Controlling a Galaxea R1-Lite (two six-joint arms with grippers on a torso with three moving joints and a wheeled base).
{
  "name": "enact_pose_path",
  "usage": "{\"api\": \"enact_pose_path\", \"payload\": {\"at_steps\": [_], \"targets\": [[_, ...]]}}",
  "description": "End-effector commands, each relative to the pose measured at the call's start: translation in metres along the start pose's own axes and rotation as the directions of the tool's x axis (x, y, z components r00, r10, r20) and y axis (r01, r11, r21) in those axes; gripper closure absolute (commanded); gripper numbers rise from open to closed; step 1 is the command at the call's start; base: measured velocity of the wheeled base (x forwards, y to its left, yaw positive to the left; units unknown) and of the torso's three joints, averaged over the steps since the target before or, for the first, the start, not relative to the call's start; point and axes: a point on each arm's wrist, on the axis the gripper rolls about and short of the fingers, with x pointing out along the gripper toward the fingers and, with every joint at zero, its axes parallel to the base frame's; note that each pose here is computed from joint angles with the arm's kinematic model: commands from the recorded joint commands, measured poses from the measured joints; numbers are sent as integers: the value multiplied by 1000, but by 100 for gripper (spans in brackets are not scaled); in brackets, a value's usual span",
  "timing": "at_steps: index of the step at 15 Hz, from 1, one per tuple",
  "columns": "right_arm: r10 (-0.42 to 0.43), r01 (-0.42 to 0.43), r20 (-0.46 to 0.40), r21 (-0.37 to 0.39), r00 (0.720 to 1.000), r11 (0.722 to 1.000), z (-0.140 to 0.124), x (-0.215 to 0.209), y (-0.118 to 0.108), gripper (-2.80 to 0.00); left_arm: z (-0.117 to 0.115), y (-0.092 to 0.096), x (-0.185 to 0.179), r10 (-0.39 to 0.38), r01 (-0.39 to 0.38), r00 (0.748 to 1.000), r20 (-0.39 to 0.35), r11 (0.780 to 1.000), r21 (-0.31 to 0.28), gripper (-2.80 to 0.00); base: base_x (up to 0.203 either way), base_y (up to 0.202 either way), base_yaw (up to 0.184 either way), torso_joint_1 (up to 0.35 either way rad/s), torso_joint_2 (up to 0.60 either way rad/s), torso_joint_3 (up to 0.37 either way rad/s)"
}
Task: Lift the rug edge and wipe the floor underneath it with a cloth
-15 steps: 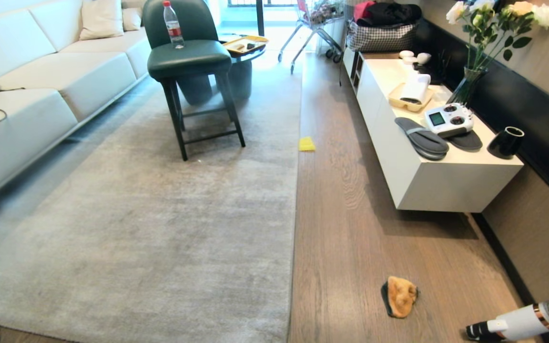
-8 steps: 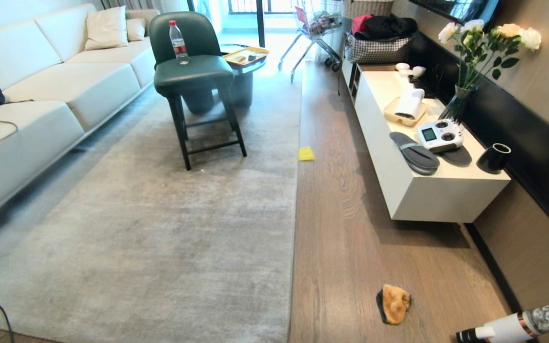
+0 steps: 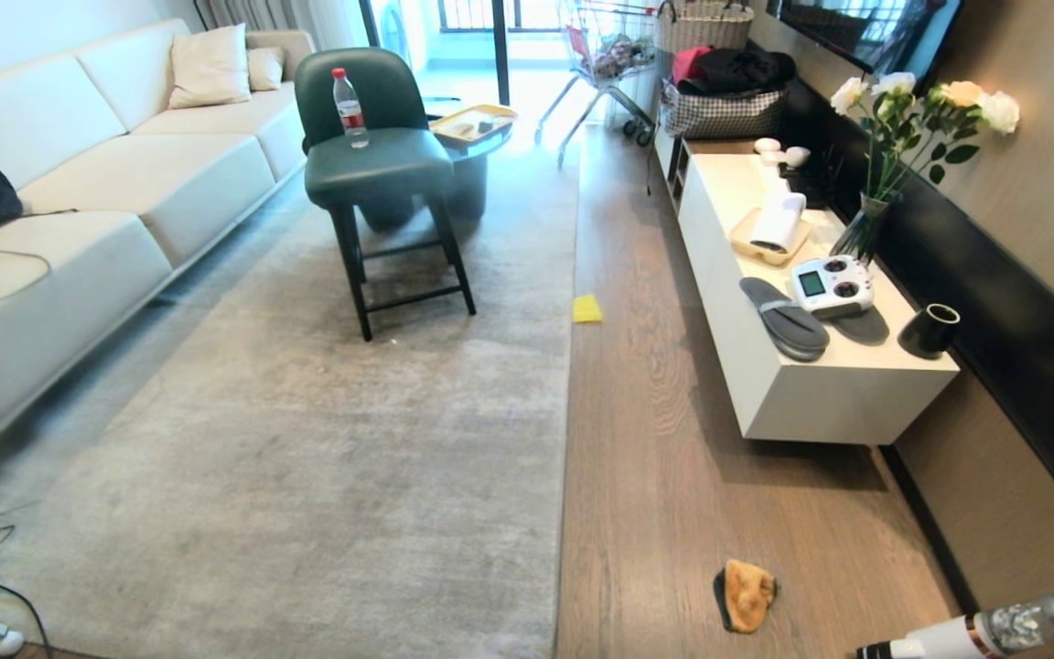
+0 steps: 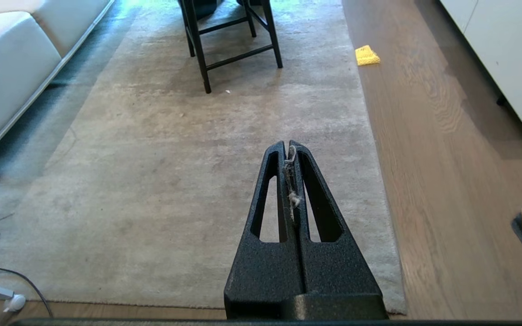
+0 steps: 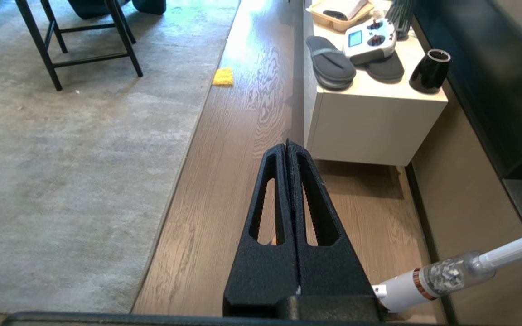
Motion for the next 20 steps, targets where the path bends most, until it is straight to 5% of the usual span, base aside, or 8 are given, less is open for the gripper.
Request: {"api": "enact_pose_path", "payload": {"at_steps": [1, 20], "targets": [[1, -1, 1, -1, 1000, 1000, 0, 0, 0, 0, 0, 0, 0, -1, 1, 1000, 0, 1000, 0, 0, 0, 0, 0, 164, -510, -347], [4, -4, 0, -16, 1000, 1000, 0, 0, 0, 0, 0, 0, 0, 1, -1, 1000, 1, 1000, 0, 0, 0, 0, 0, 189, -485, -298]]}}
